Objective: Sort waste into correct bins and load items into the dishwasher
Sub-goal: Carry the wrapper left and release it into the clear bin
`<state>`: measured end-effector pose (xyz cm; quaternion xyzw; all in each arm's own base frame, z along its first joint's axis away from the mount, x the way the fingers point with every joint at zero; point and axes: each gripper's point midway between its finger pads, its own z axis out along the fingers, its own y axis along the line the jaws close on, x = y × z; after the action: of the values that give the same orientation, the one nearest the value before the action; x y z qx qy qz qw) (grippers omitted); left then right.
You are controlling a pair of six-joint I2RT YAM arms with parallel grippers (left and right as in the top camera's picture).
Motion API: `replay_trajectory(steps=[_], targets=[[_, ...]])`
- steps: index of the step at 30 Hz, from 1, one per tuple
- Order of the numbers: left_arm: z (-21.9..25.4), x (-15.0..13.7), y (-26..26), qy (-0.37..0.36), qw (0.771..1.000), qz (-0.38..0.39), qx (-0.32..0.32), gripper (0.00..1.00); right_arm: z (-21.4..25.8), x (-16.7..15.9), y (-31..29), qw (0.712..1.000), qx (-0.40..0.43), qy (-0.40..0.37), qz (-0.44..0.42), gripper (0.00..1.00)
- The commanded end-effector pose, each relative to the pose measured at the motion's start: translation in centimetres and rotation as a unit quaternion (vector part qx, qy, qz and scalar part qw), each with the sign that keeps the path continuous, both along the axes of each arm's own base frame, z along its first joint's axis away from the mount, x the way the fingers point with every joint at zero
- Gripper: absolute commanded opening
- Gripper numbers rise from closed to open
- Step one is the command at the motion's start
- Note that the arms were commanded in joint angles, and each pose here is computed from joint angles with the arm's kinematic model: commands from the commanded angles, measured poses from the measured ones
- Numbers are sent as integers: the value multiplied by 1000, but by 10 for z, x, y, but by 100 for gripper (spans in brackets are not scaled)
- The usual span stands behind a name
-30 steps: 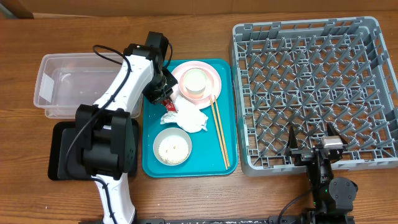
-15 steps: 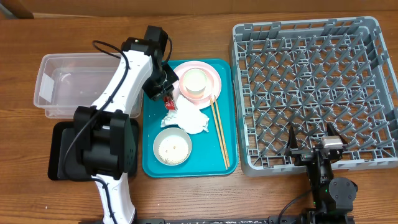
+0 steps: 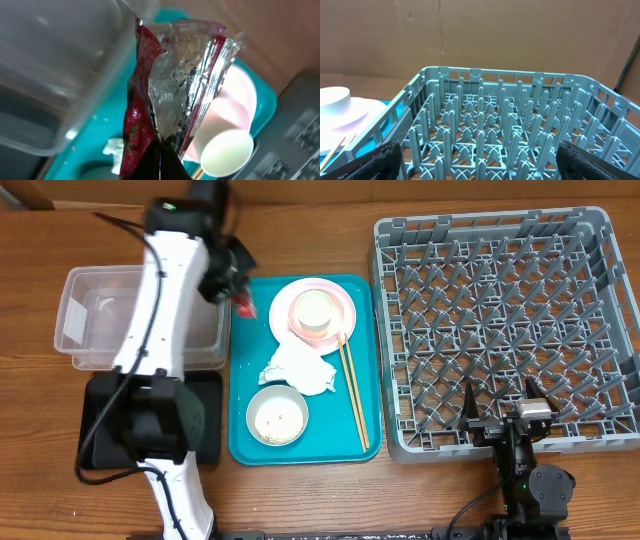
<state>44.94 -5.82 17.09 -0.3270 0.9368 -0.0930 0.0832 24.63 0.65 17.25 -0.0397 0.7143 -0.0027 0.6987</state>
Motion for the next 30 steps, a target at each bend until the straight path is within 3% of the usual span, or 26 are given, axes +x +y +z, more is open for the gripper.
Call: replay_trajectory(steps=[1, 4, 9, 21, 30], targets=[[14, 5, 46, -13, 999, 37, 30, 4, -1, 0, 1, 1000, 0, -3, 3, 100], [9, -5, 95, 9, 995, 87, 53, 4, -1, 0, 1, 1000, 0, -3, 3, 100], [-1, -15, 133, 28, 989, 127, 77, 4, -1, 0, 1, 1000, 0, -3, 3, 100], [-67, -18, 156, 49, 978, 171, 106, 4, -1, 0, 1, 1000, 0, -3, 3, 100], [-84, -23, 164, 54, 973, 200, 105, 8, -1, 0, 1, 1000, 0, -3, 3, 100]])
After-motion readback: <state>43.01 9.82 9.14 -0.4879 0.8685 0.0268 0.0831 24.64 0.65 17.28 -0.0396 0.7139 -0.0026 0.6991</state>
